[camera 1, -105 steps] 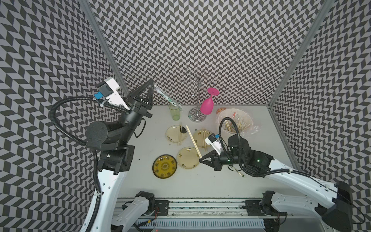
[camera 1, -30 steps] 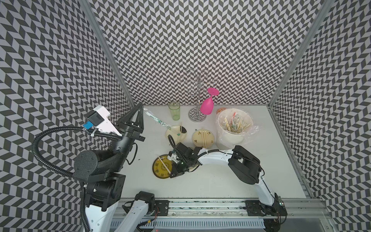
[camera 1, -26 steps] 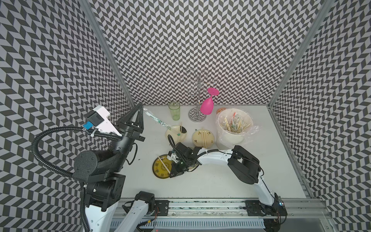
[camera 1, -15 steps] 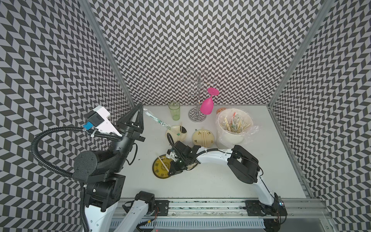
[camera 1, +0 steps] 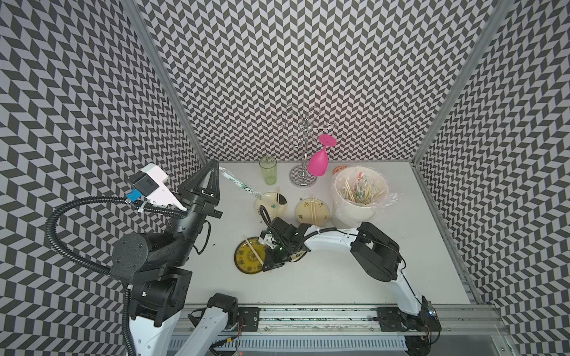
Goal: Remove the packaging of disposable chopsticks
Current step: Place the disposable chopsticks on the plate, then place the packet bag in the trash bin.
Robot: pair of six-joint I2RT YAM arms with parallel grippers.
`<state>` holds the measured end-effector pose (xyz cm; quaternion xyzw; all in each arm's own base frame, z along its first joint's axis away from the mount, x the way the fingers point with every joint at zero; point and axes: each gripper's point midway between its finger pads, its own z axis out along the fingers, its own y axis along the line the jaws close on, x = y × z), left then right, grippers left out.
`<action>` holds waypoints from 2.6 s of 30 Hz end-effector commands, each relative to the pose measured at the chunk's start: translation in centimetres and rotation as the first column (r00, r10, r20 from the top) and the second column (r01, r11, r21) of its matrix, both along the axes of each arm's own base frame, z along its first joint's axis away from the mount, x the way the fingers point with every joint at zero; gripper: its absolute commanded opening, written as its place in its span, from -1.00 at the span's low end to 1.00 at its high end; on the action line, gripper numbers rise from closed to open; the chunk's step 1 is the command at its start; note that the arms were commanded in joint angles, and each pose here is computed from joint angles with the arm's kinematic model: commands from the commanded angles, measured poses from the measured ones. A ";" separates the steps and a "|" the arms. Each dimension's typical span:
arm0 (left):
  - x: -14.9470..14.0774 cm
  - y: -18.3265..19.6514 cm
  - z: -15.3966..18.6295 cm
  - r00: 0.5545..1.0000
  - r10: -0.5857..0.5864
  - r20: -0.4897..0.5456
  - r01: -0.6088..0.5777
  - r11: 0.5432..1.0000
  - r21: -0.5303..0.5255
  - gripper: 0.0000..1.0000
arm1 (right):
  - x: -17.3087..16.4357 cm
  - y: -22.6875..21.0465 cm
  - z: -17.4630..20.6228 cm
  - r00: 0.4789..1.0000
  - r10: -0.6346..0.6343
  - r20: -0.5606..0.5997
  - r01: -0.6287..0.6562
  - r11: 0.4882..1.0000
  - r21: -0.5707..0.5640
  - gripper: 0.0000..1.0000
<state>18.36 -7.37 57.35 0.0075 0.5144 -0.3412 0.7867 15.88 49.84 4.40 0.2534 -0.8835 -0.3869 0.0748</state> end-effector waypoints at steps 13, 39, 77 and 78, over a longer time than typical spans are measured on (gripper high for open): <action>-0.2 0.1 -0.4 1.000 0.002 0.006 -0.002 1.000 -0.008 -1.00 | -0.2 -0.3 0.5 1.000 -0.009 -0.003 0.009 1.000 0.018 -0.85; -0.4 0.2 -0.1 1.000 0.007 0.021 -0.007 1.000 -0.007 -1.00 | 0.8 -0.7 2.2 0.999 -0.026 0.040 0.026 1.000 0.017 -0.30; 7.1 -17.7 -4.6 0.791 -0.545 -0.277 0.592 0.796 0.125 -1.00 | 4.4 -18.0 40.9 0.479 -0.521 0.707 0.161 0.844 0.512 0.23; 6.8 -18.2 -4.8 0.783 -0.554 -0.284 0.604 0.787 0.130 -1.00 | 4.5 -17.6 41.1 0.479 -0.520 0.707 0.149 0.842 0.518 0.23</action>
